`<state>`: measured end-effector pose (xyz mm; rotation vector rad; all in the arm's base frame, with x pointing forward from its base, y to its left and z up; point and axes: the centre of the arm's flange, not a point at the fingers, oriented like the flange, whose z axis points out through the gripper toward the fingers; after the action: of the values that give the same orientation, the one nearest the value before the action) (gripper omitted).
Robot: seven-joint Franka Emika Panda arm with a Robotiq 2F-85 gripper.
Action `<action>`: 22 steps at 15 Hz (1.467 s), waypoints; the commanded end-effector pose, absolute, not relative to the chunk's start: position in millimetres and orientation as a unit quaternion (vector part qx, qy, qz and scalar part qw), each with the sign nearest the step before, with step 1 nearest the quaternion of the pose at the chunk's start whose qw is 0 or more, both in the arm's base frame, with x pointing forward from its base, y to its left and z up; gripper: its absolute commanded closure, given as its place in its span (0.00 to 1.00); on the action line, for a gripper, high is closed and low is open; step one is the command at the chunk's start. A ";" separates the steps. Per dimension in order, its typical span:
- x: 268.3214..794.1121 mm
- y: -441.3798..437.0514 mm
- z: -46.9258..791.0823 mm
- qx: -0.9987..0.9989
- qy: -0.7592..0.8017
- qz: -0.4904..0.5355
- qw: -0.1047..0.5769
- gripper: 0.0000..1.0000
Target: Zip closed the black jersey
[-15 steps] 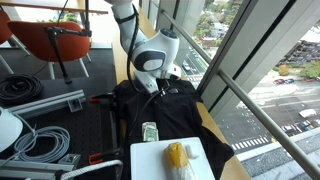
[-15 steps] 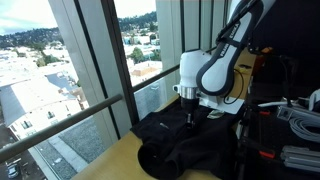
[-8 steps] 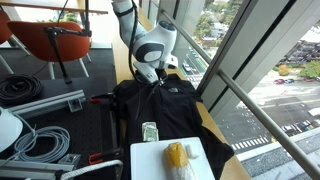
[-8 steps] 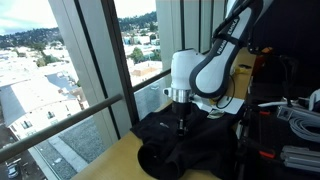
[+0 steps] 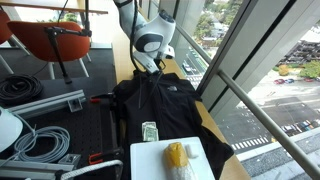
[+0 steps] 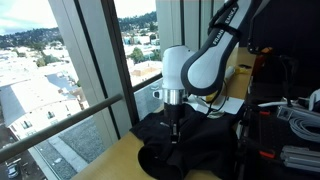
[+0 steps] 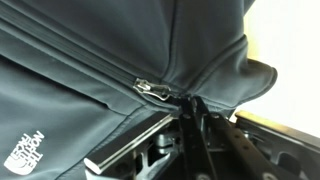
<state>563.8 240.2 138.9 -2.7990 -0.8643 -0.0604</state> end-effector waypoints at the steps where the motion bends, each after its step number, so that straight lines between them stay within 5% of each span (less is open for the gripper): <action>1: 566.7 272.0 147.4 -0.939 -0.311 -0.009 0.144 0.98; 22: 555.9 329.8 150.1 -0.912 -0.370 -0.023 0.175 0.98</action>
<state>554.0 312.7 148.5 -2.6270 -1.0246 -0.0650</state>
